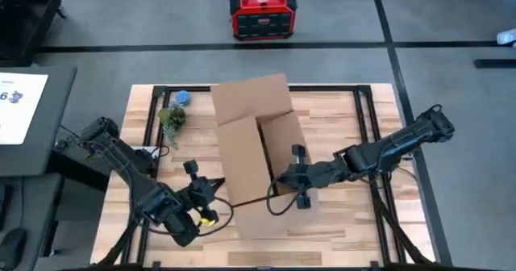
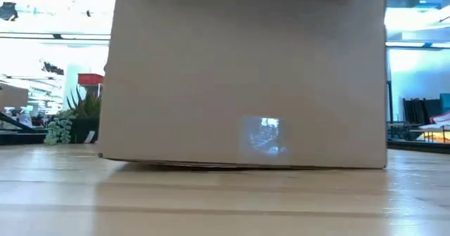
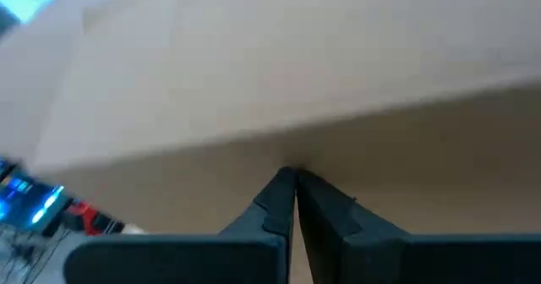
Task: Wrap mug
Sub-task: Close the box
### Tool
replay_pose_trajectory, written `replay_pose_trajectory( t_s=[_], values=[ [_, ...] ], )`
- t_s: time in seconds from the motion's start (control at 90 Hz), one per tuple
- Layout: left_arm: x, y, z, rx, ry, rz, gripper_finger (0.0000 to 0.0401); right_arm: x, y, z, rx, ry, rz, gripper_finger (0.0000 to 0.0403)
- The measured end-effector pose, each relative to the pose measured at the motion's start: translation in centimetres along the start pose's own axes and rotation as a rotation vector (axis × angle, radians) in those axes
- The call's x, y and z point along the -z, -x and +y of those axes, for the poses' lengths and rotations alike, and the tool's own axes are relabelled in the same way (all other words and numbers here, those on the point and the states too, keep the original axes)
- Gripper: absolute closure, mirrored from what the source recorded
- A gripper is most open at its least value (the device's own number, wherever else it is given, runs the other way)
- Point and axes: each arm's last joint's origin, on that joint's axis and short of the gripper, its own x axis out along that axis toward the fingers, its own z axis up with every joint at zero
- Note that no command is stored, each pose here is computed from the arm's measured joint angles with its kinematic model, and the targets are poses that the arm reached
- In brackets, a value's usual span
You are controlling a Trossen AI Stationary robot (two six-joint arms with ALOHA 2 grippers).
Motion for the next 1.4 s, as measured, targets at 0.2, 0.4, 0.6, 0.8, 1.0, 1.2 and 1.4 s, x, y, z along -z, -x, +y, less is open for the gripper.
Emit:
replay_pose_trajectory(
  t_s=[0.2,0.4,0.6,0.8,1.0,1.2,1.4],
  values=[
    [-3.4,2.0,1.3,0.024,0.006,-0.075,0.0401,-2.3,3.0,-0.1,0.083,-0.004,-0.046,0.0403],
    [-3.8,0.1,2.3,-0.083,-0.005,-0.069,0.0401,-4.1,4.2,-0.3,0.079,0.08,-0.149,0.0403],
    [-1.7,-3.8,1.8,-0.12,-0.024,0.041,0.0401,-4.9,2.1,-2.6,-0.008,0.047,-0.202,0.0403],
    [-2.3,-3.7,1.9,-0.108,-0.033,0.023,0.0401,-4.0,-2.1,-4.8,-0.084,0.022,-0.113,0.0403],
    [-3.1,-0.7,5.1,-0.069,0.097,0.075,0.0401,-2.9,-4.4,-5.0,-0.094,0.024,-0.034,0.0403],
    [-0.9,-0.4,10.3,-0.181,0.366,0.212,0.0401,-2.2,-4.2,-4.2,-0.114,0.042,0.038,0.0403],
    [1.6,-3.1,14.2,-0.353,0.356,0.224,0.0401,-1.8,-3.7,-3.3,-0.142,0.029,0.078,0.0403]
  ],
)
